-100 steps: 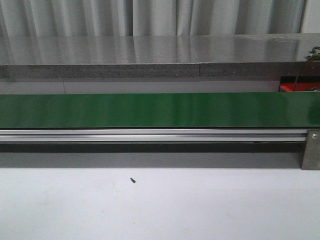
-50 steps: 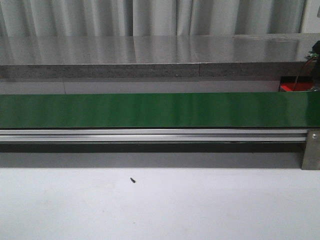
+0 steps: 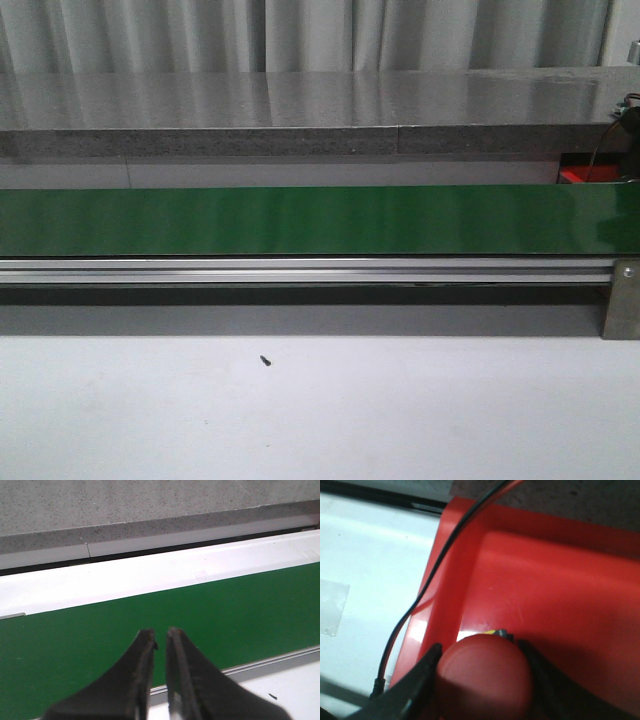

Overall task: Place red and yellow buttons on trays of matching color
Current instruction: 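Carry the red button to the red tray and open the right gripper, then move the left gripper over another red button on the table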

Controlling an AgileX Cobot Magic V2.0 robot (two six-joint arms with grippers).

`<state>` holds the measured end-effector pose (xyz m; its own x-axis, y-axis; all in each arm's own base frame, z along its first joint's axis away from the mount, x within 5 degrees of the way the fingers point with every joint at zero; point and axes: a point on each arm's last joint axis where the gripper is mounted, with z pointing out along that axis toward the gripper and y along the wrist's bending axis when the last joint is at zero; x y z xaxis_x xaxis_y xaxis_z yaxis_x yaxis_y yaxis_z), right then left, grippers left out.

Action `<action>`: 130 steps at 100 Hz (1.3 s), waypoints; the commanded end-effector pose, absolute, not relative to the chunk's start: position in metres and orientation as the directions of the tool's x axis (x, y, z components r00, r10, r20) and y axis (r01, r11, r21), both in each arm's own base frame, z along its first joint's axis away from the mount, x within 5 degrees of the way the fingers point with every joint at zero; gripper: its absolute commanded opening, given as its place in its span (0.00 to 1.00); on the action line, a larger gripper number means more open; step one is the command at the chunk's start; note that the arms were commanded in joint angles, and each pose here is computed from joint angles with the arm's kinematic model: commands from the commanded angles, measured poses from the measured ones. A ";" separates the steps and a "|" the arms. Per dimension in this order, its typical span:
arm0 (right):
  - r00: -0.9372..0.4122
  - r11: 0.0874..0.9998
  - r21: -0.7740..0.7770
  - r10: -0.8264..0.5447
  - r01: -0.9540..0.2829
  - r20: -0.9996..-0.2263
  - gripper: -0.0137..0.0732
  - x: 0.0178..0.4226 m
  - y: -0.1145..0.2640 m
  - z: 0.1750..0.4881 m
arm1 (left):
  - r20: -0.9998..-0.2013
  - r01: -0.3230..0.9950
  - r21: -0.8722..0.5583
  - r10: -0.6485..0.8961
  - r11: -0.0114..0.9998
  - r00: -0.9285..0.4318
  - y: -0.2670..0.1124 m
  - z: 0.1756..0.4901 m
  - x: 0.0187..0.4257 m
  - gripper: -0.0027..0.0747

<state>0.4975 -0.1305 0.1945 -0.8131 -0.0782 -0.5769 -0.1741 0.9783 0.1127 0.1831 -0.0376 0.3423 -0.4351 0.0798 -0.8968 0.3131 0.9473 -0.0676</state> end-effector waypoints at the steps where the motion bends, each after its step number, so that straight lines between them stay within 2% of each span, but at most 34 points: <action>1: -0.733 0.984 0.069 -0.075 -0.164 -0.676 0.67 0.495 -0.132 0.244 | -0.931 0.301 -0.081 0.036 0.950 -0.364 -0.038 0.358 0.184 0.11; 7: -0.727 0.984 0.065 -0.076 -0.164 -0.682 0.78 0.495 -0.132 0.248 | -0.931 0.301 -0.081 0.036 0.950 -0.364 -0.038 0.358 0.184 0.11; 14: -0.716 0.985 0.057 -0.080 -0.166 -0.694 0.84 0.495 -0.132 0.255 | -0.931 0.301 -0.081 0.036 0.950 -0.364 -0.038 0.358 0.184 0.11; 29: -0.666 0.986 0.028 -0.091 -0.165 -0.740 0.83 0.489 -0.130 0.289 | -0.931 0.301 -0.081 0.036 0.950 -0.364 -0.038 0.358 0.184 0.11; 52: -0.562 0.983 -0.026 -0.126 -0.182 -0.818 0.83 0.455 -0.115 0.373 | -0.930 0.302 -0.081 0.037 0.950 -0.366 -0.038 0.358 0.184 0.11; 69: -0.494 0.972 -0.052 -0.162 -0.228 -0.855 0.82 0.419 -0.085 0.431 | -0.930 0.302 -0.081 0.037 0.950 -0.366 -0.038 0.358 0.184 0.11; 81: -0.445 0.957 -0.075 -0.198 -0.279 -0.873 0.77 0.393 -0.058 0.461 | -0.929 0.303 -0.082 0.037 0.949 -0.367 -0.039 0.357 0.184 0.11; 89: -0.431 0.943 -0.082 -0.223 -0.323 -0.874 0.74 0.376 -0.039 0.473 | -0.928 0.305 -0.082 0.038 0.949 -0.370 -0.039 0.357 0.184 0.11; 104: -0.412 0.921 -0.075 -0.243 -0.382 -0.878 0.73 0.343 -0.007 0.482 | -0.926 0.308 -0.084 0.040 0.948 -0.375 -0.039 0.357 0.183 0.11; 130: -0.362 0.935 -0.071 -0.203 -0.347 -0.910 0.73 0.271 0.015 0.458 | -0.925 0.310 -0.084 0.041 0.947 -0.379 -0.039 0.356 0.183 0.11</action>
<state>0.3080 0.0125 0.4444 -0.4802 -0.2517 -0.8402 -0.4034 0.9140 -0.0433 0.1824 -0.0383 0.3413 -0.4465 0.0806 -0.8911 0.3193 0.9447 -0.0746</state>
